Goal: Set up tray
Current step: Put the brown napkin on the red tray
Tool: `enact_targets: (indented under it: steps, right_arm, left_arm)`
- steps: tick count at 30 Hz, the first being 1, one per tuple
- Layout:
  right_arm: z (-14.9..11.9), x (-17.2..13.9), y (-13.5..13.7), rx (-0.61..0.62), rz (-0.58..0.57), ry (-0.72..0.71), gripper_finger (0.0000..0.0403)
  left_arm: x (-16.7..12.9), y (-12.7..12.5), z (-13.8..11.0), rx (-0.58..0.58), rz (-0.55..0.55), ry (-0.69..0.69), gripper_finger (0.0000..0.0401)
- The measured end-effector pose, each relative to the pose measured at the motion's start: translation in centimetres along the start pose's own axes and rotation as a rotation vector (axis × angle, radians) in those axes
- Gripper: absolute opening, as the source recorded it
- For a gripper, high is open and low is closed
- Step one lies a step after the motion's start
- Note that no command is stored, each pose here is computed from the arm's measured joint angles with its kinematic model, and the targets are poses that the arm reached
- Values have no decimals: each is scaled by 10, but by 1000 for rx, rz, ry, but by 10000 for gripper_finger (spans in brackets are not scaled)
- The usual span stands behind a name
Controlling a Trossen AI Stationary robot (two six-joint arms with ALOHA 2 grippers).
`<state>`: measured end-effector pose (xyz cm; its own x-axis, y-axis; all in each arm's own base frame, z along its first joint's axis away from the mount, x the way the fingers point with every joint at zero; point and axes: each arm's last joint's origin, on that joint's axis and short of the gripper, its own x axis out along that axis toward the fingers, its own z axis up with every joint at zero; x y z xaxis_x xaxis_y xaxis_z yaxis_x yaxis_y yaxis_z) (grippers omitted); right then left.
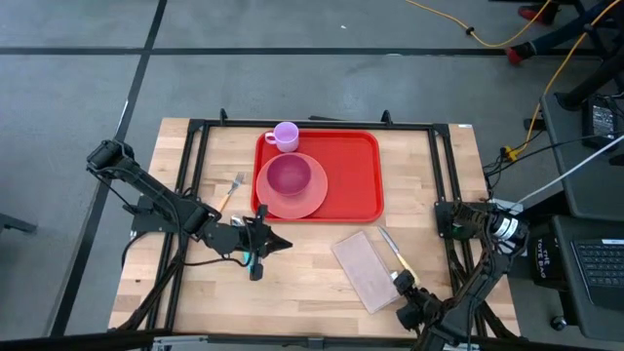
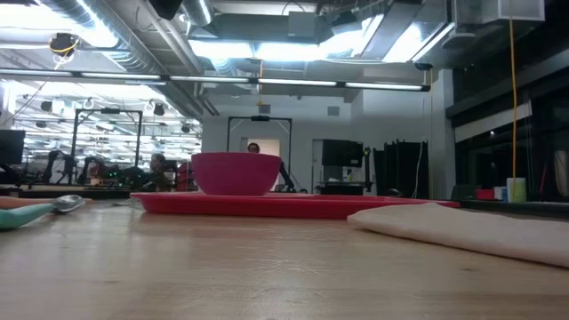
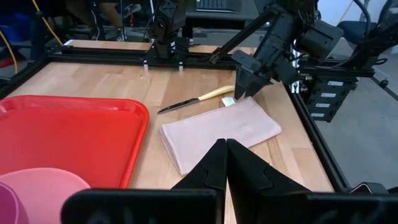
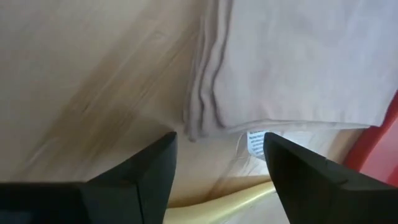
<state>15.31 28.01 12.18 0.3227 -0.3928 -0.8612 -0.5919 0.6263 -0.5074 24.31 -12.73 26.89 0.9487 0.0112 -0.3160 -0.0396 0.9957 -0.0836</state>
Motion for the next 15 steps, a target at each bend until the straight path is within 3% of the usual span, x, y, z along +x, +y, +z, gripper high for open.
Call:
enact_targets:
  steps: [9,15]
  right_arm:
    - [4,0,0,-51,-36,-42,243]
    - [5,1,1,-45,-54,-58,221]
  left_arm:
    - [0,0,0,0,0,0,5]
    - [0,0,0,0,0,0,1]
